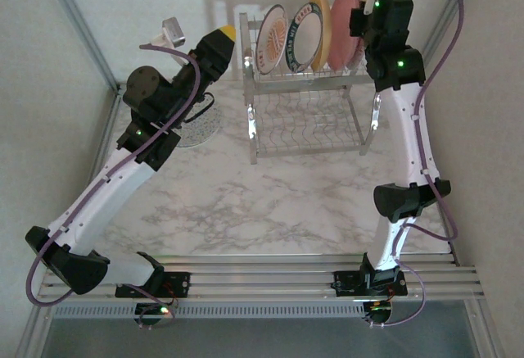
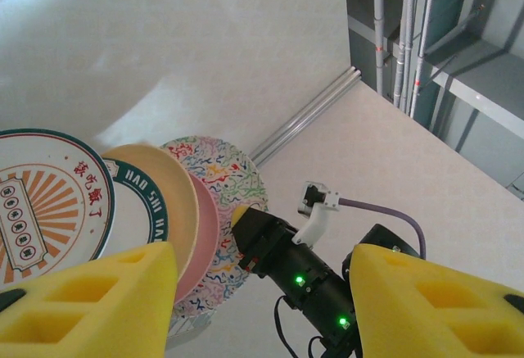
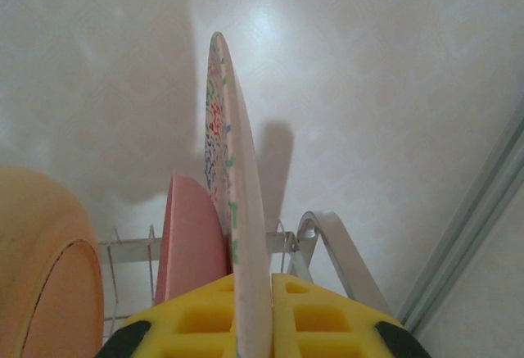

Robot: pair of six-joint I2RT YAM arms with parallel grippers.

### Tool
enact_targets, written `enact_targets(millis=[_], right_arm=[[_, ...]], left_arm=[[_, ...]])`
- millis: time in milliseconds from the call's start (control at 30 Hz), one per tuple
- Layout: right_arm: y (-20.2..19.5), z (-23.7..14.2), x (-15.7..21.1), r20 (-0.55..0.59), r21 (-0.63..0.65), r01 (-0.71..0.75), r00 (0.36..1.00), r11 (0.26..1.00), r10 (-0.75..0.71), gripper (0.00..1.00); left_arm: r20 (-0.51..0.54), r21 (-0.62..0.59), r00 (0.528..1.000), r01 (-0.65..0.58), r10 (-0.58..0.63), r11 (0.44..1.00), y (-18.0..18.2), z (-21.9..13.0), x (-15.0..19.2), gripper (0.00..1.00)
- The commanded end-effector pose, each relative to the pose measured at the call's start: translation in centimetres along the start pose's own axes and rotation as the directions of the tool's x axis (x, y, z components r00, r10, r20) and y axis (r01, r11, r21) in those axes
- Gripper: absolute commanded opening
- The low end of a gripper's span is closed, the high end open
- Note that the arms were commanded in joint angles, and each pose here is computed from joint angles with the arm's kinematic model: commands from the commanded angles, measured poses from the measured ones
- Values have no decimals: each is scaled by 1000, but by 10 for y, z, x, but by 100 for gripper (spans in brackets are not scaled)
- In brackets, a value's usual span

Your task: Unload the plates from the dish rack

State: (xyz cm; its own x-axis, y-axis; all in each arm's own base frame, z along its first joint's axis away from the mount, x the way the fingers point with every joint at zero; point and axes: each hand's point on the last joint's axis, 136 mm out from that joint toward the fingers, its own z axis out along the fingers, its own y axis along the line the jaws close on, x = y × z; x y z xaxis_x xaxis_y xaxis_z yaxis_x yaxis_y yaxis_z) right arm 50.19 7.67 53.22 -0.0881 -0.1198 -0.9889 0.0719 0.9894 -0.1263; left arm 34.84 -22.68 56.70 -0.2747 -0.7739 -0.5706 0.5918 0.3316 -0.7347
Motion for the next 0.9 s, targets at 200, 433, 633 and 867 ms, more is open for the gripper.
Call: enact_targets(millis=[200, 433, 633, 867], right_arm=[[-34, -43, -78, 234, 134, -29, 972, 991, -3, 0], [-49, -67, -102, 302, 178, -27, 953, 984, -28, 0], [-61, -90, -123, 358, 214, -39, 933, 976, -42, 0], [-74, -121, -143, 416, 245, -71, 908, 967, -38, 0]], left_arm=[[33, 80, 999, -8, 5, 997, -31, -4, -15, 58], [23, 88, 1000, -4, 2, 996, -33, 0, -14, 58], [15, 93, 1000, 0, -1, 996, -34, 3, -11, 58], [-1, 99, 1000, 5, -5, 995, -35, 7, -7, 58]])
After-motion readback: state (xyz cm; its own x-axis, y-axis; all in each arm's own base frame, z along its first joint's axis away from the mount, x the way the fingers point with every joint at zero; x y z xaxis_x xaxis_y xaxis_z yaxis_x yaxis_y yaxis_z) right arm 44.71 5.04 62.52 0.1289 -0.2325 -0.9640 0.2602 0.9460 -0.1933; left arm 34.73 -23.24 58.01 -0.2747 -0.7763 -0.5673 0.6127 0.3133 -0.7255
